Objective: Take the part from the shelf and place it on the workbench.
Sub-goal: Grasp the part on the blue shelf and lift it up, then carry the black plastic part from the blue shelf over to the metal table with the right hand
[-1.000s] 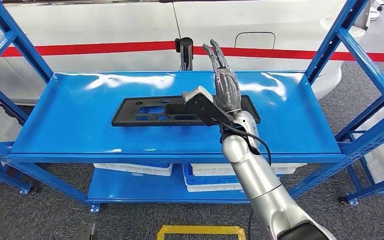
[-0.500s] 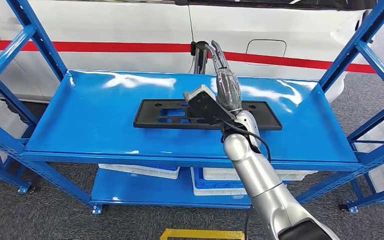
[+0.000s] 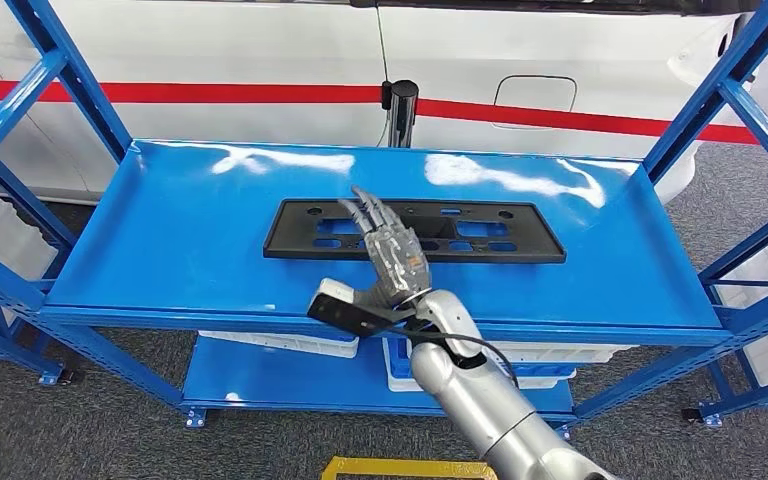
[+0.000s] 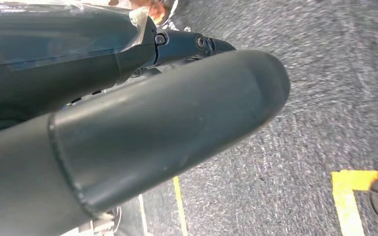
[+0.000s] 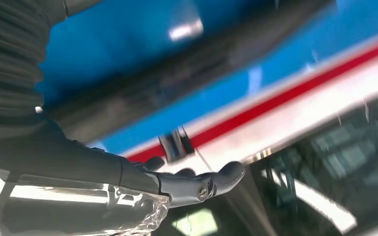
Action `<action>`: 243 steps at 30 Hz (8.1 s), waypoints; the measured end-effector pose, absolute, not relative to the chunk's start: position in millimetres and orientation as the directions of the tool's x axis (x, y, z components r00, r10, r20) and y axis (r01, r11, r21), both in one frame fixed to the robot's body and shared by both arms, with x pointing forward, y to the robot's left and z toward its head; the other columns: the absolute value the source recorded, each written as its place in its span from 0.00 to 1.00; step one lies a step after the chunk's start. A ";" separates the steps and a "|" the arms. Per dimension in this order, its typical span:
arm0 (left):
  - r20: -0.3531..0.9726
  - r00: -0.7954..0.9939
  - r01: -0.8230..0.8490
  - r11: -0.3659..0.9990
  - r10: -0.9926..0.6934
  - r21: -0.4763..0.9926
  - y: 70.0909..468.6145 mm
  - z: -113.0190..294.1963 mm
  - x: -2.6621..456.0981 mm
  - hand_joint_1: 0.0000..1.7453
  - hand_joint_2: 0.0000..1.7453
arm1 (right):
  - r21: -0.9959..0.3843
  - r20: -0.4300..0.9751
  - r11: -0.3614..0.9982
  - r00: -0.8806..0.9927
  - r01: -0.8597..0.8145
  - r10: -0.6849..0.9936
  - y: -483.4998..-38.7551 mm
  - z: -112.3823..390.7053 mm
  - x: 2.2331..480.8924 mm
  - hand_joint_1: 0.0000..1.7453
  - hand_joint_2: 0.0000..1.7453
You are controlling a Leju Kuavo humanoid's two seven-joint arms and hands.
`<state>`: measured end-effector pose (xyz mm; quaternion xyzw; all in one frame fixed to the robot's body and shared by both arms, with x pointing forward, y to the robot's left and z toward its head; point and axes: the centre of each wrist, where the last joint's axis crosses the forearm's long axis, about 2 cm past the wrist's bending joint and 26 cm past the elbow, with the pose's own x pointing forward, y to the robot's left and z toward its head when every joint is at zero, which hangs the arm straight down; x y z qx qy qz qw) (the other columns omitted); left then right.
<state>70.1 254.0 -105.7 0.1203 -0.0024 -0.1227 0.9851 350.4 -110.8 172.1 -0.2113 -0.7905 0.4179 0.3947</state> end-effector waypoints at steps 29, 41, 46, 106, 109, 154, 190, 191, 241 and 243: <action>-0.006 0.953 0.295 0.926 -0.302 0.235 250.7 -105.5 70.1 0.00 0.00 | -0.869 0.403 0.490 -0.479 0.067 0.780 -115.4 152.5 348.4 0.00 1.00; 0.011 0.944 0.317 0.917 -0.329 0.240 249.1 -105.3 70.4 0.00 0.00 | -0.922 0.289 0.364 -0.394 0.130 0.872 -128.2 147.3 352.8 0.00 1.00; 0.011 0.940 0.328 0.913 -0.341 0.243 248.5 -105.2 70.5 0.00 0.00 | -0.940 0.221 0.292 -0.335 0.177 0.916 -135.8 144.9 362.3 0.12 1.00; 0.411 0.912 -0.050 0.992 -0.003 0.119 240.8 -105.6 65.1 0.00 0.00 | -0.304 0.175 0.780 -0.773 0.547 0.610 -180.0 310.1 289.7 1.00 1.00; 0.389 0.921 -0.057 0.990 0.003 0.128 241.3 -105.6 65.0 0.00 0.00 | -0.313 0.211 0.797 -0.780 0.517 0.589 -179.4 306.7 292.1 1.00 1.00; 0.336 0.935 -0.150 0.985 0.115 0.081 239.1 -105.0 68.6 0.00 0.00 | -0.353 0.382 0.850 -0.769 0.391 0.513 -192.4 274.6 328.5 1.00 1.00; 0.338 0.933 -0.157 0.985 0.123 0.076 241.4 -105.0 70.2 0.00 0.00 | -0.339 0.415 0.862 -0.763 0.376 0.496 -176.9 279.5 341.0 1.00 1.00; 0.338 0.933 -0.157 0.985 0.123 0.076 241.5 -105.0 70.3 0.00 0.00 | -0.338 0.415 0.863 -0.763 0.375 0.495 -176.5 280.0 341.2 1.00 1.00; 0.374 0.920 0.089 0.991 -0.119 0.098 239.3 -101.8 87.0 0.00 0.00 | -0.334 0.627 0.916 -0.673 0.221 0.391 -201.2 229.7 350.9 1.00 1.00; 0.372 0.921 0.088 0.991 -0.118 0.097 238.6 -101.9 86.2 0.00 0.00 | -0.337 0.631 0.917 -0.670 0.215 0.390 -200.4 229.0 352.8 1.00 1.00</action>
